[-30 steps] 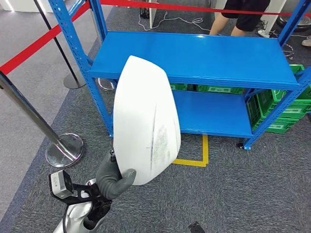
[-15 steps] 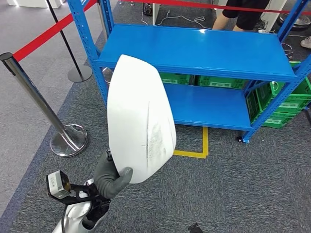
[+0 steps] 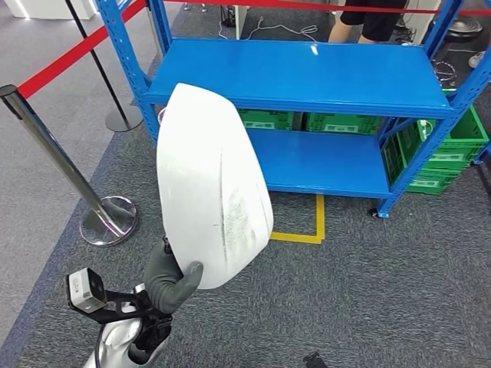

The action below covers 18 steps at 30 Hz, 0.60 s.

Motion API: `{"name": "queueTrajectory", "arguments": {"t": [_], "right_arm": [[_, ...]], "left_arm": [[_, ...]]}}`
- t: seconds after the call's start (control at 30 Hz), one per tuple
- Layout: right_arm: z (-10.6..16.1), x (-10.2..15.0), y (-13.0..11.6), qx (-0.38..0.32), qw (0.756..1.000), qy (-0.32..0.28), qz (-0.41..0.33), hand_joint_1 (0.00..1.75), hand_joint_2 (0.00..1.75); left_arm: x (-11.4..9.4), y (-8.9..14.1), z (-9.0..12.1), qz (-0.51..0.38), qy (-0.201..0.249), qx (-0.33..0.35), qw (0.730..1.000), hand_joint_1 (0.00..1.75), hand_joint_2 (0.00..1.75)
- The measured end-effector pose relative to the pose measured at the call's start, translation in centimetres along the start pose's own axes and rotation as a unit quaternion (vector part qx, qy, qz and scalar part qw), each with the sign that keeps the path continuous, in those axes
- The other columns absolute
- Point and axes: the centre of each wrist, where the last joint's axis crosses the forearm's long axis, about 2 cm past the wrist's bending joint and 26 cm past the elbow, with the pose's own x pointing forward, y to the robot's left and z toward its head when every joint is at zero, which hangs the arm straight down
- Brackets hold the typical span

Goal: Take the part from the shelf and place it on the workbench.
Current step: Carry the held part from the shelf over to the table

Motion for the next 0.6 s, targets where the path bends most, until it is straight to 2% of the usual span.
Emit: {"name": "queueTrajectory", "arguments": {"t": [0.27,0.5,0.6], "right_arm": [[-0.04,0.09,-0.1,-0.002,1.0,-0.003,-0.008,0.0,1.75],[0.0,-0.22,-0.03,0.002,1.0,-0.003,-0.031,0.0,1.75],[0.07,-0.45,0.14,0.011,1.0,-0.006,-0.029,0.0,1.75]], "left_arm": [[-0.03,-0.03,-0.12,-0.001,0.001,0.007,1.0,1.64,1.75],[-0.09,0.22,0.19,-0.025,0.025,0.082,0.996,1.64,1.75],[-0.11,0.28,0.12,-0.044,0.027,0.089,0.995,1.64,1.75]]}}
